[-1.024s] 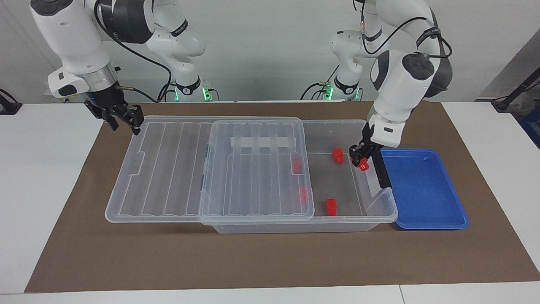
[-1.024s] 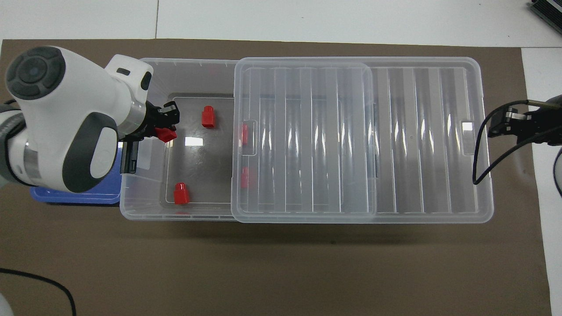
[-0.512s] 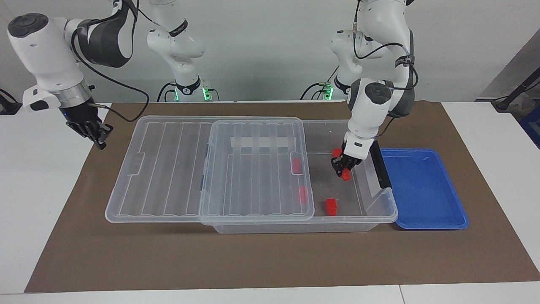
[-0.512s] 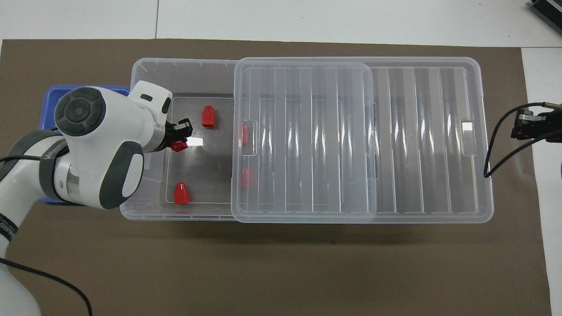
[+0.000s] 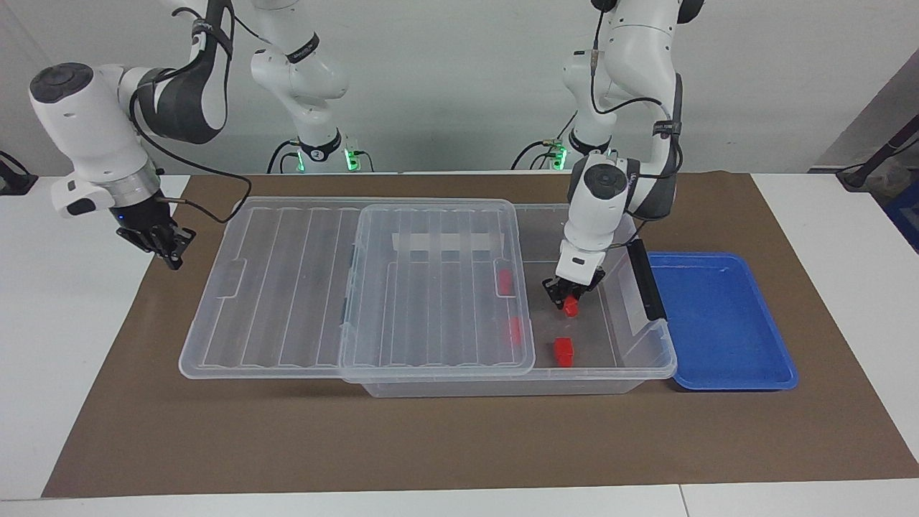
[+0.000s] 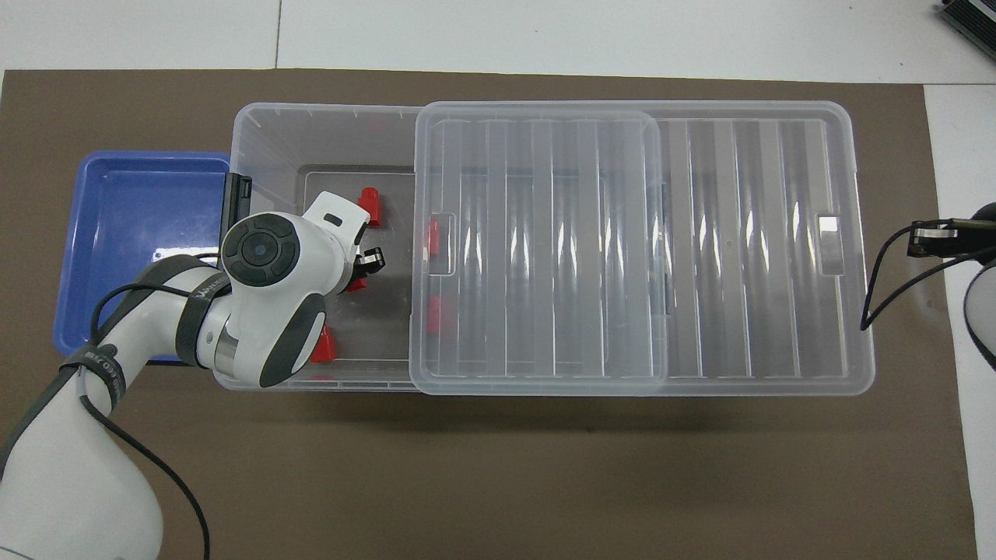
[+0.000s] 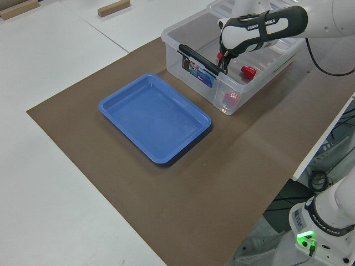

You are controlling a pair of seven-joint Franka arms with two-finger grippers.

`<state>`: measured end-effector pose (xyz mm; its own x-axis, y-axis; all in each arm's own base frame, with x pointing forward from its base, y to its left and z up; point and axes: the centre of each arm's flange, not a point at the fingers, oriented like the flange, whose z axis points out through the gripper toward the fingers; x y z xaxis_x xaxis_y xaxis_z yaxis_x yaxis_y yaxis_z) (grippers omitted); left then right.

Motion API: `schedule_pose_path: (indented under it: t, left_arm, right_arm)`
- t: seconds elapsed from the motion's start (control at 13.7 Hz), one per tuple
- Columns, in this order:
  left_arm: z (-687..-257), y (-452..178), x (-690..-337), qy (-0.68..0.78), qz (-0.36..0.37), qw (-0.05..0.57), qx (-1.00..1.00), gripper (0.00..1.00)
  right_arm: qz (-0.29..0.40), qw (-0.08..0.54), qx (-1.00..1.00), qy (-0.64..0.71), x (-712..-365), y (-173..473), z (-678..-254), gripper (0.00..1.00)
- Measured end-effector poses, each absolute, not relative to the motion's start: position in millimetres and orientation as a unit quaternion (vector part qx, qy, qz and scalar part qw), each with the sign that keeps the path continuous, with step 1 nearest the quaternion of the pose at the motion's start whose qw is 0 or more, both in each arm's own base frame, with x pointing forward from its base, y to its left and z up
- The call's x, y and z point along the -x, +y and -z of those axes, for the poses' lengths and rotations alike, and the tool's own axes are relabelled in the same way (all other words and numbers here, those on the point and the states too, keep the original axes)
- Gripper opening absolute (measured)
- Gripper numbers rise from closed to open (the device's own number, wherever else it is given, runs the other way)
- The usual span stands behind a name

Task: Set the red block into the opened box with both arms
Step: 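Lower the red block into the box and open the left gripper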

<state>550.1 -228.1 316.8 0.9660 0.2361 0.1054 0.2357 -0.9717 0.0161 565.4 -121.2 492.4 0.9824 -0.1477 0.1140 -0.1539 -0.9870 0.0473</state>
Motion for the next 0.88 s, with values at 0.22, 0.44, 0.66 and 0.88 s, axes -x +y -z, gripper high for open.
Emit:
schedule_pose_path:
  t: [0.22,0.44,0.66,0.88]
  left_arm:
    - [-313.5,-227.1,-550.6,0.117,-0.055,-0.001,-0.992,0.34]
    - [-313.5,-225.7,-551.3,0.118,-0.055,-0.001,-0.991,0.38]
    - [-315.5,-222.4,-553.7,0.123,-0.057,-0.001,-0.991,0.59]
    - [-345.5,-211.5,-571.0,0.139,-0.052,-0.011,-0.989,0.72]
  right_arm:
    - [-0.062,0.032,-0.997,-0.018,-566.8,-118.7,-487.4,0.01]
    - [-0.061,0.031,-0.997,-0.021,-566.3,-113.8,-479.6,0.01]
    - [-0.056,0.025,-0.997,-0.036,-564.5,-112.0,-473.2,0.01]
    - [-0.057,0.006,-0.997,-0.052,-566.1,-99.0,-470.9,0.01]
